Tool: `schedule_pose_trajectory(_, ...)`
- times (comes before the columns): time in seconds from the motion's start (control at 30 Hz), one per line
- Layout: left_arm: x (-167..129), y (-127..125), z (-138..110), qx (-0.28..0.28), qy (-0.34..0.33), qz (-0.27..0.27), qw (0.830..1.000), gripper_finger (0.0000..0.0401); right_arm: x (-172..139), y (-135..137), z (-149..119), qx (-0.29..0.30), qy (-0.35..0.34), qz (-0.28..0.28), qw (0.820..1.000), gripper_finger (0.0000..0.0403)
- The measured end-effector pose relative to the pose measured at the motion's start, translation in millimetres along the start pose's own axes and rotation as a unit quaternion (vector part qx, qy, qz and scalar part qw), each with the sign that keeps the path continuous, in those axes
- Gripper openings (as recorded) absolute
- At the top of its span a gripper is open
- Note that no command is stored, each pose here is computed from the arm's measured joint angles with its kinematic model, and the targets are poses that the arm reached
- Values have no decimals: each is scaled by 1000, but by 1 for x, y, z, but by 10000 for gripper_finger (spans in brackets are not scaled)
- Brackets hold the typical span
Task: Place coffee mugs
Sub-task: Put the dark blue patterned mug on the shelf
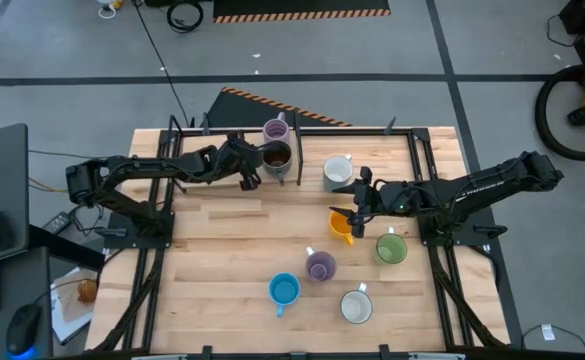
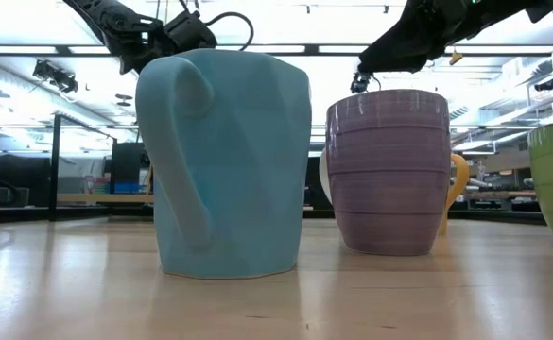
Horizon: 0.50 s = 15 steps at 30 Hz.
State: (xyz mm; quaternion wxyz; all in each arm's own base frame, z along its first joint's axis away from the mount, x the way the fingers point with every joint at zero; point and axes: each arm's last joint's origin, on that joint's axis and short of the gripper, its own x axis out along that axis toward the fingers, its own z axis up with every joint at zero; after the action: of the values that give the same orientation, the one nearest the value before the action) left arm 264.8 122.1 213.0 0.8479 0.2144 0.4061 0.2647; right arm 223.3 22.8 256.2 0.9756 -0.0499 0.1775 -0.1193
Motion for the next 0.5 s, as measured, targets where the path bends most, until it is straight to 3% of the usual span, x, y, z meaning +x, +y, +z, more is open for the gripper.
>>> schedule_pose_trajectory(0.5,2,8,0,-30,-5,28,999,146,0,0,0,0,0,0,1000,229)
